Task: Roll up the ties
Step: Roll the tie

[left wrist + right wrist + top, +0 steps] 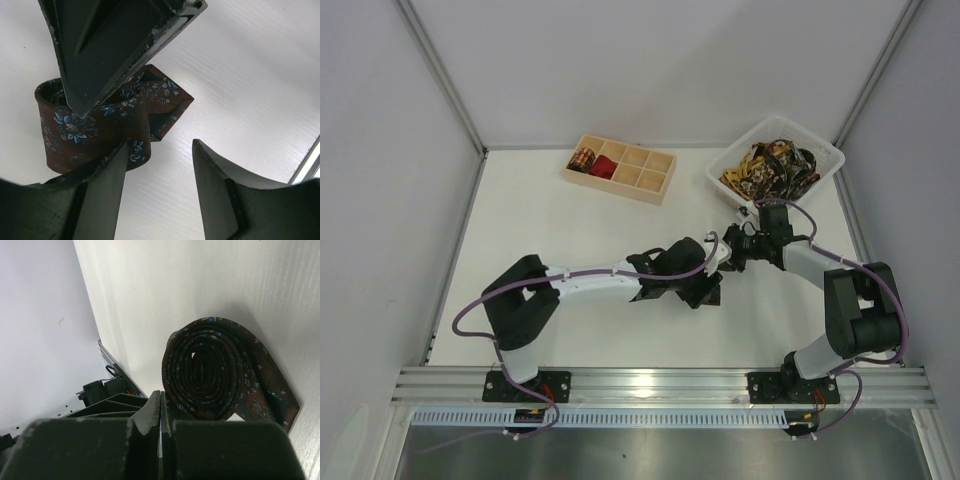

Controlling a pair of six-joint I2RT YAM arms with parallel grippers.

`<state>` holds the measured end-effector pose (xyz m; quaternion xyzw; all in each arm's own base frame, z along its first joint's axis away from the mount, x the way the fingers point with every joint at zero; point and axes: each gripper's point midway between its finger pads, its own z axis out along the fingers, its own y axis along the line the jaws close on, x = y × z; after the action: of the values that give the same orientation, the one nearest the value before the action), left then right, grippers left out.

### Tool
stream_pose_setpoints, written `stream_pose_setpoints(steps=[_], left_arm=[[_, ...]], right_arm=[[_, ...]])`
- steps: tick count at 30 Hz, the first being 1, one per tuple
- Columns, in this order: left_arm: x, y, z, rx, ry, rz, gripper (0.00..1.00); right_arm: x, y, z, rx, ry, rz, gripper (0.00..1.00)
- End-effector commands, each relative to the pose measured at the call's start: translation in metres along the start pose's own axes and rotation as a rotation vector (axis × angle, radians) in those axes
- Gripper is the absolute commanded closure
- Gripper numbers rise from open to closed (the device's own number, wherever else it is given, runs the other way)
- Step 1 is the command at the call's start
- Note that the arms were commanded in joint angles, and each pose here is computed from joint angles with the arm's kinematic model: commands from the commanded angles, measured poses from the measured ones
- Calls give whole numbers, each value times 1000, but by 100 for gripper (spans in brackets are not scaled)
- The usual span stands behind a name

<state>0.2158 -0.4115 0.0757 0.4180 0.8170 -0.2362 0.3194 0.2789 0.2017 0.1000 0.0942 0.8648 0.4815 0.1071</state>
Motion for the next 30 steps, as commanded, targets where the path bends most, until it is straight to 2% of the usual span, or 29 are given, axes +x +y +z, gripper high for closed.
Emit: stream_pose_setpoints(steps=[1, 9, 20, 30], left_arm=[[-12, 1, 1, 1, -23, -13, 40], [-13, 2, 2, -1, -22, -15, 40], [-27, 4, 0, 3, -37, -22, 39], [-50, 18, -28, -33, -109, -49, 39]], right_arm=[[0, 2, 4, -16, 9, -17, 100], [10, -17, 15, 12, 28, 3, 100], [2, -29, 22, 52, 31, -11, 100], [-7, -20, 20, 53, 17, -42, 100]])
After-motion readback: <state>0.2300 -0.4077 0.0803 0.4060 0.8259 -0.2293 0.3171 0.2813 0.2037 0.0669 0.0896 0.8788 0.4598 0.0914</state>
